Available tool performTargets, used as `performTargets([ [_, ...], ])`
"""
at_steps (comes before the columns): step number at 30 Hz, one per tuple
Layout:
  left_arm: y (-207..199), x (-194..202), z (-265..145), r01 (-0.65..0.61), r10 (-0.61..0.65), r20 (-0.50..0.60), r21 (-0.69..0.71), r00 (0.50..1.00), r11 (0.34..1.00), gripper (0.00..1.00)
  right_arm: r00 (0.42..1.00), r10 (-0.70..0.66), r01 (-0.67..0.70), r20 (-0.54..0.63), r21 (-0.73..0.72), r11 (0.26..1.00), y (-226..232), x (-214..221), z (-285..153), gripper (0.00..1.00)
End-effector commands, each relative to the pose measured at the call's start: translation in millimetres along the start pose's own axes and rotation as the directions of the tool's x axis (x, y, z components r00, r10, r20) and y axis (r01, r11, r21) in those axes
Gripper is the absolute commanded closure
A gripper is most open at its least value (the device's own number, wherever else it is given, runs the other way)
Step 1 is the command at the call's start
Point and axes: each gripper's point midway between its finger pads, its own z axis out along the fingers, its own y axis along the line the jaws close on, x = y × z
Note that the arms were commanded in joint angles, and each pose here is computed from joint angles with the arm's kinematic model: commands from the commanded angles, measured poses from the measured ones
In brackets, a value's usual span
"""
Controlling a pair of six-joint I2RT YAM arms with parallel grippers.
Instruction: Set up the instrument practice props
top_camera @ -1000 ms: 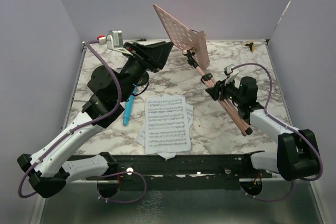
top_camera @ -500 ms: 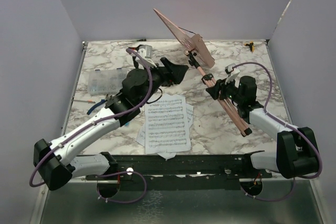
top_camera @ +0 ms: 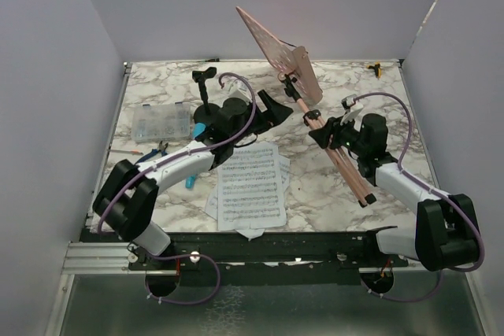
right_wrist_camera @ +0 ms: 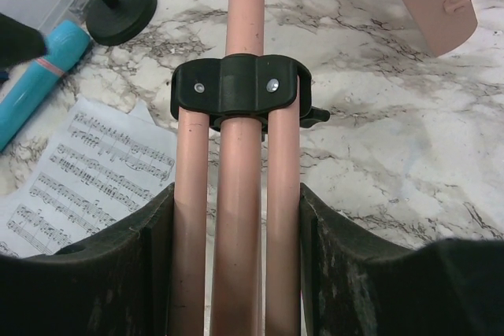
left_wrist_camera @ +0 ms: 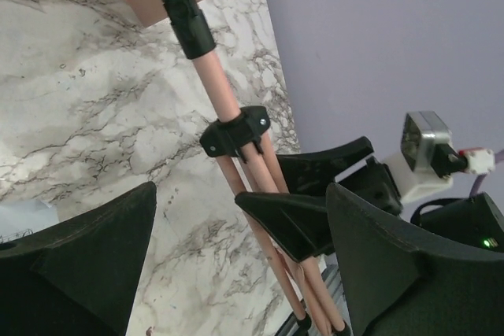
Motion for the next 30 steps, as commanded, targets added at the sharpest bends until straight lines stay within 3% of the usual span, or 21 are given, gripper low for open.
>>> performTargets([
  [1,-13.6,-4.0,26.0,0.119,-0.118,-0.017,0.145,0.993,0.982,0.12,0.969,-0.072,0.105,0.237,-0.128,0.986,35.2,-72.3,-12.2,0.99],
  [9,6.4,3.7,78.0,0.185,-0.182,-0.033,0.172,0.983,0.968,0.13,0.971,-0.077,0.113,0.225,-0.148,0.983,38.0,-70.3,-11.6,0.99],
  [18,19.4,5.7,118.0,0.243,-0.239,-0.045,0.194,0.97,0.951,0.22,0.974,-0.073,0.113,0.214,-0.181,0.977,43.1,-63.0,-12.8,0.99],
  [21,16.6,1.6,125.5,0.237,-0.233,-0.042,0.211,0.971,0.948,0.29,0.973,-0.073,0.114,0.217,-0.184,0.976,44.4,-62.6,-14.3,0.99],
  [30,21.7,2.9,135.5,0.235,-0.235,-0.026,0.208,0.972,0.949,0.68,0.977,-0.06,0.103,0.207,-0.202,0.974,47.1,-58.9,-15.1,0.99],
])
